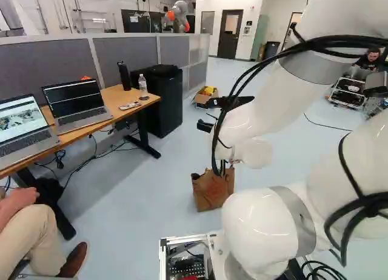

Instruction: Pick up the grocery bag from the ground

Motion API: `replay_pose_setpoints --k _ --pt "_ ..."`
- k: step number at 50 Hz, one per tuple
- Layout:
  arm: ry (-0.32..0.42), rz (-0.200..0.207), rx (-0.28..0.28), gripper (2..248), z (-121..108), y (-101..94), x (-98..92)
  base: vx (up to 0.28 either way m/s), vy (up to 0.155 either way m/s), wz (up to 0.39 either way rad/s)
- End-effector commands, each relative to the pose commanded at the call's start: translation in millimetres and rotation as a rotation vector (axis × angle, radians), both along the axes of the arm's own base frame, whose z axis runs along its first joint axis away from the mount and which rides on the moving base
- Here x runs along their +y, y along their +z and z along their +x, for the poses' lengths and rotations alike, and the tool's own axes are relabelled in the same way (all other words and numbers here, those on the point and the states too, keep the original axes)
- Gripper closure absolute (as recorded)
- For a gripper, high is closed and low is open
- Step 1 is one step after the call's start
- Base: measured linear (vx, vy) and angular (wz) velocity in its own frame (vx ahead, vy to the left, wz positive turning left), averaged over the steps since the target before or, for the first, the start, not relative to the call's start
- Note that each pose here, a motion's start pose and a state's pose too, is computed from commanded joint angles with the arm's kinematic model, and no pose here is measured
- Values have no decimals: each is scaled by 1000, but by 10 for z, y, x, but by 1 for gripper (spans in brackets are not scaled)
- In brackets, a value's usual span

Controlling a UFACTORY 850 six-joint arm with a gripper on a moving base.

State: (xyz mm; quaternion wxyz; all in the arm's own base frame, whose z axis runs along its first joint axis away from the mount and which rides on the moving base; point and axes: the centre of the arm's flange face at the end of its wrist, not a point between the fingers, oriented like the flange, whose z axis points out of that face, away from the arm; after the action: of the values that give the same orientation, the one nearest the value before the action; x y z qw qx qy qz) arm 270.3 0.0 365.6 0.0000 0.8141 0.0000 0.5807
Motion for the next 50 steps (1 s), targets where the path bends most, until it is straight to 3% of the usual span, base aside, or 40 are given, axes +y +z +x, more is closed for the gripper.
replay_pose_setpoints --k 5,6,11,29,39,50 --pt "0 0 0 3 0 0 0 315 -43 5" --pt "-3 0 5 3 110 14 -9 279 -34 -7" --pt "-6 0 10 3 214 27 -17 138 -15 -6" --pt "-7 0 18 3 542 56 -23 6 -2 -2" --pt "-9 0 23 3 832 68 -33 0 0 0" --pt "-13 1 84 3 1179 21 -51 0 0 0"
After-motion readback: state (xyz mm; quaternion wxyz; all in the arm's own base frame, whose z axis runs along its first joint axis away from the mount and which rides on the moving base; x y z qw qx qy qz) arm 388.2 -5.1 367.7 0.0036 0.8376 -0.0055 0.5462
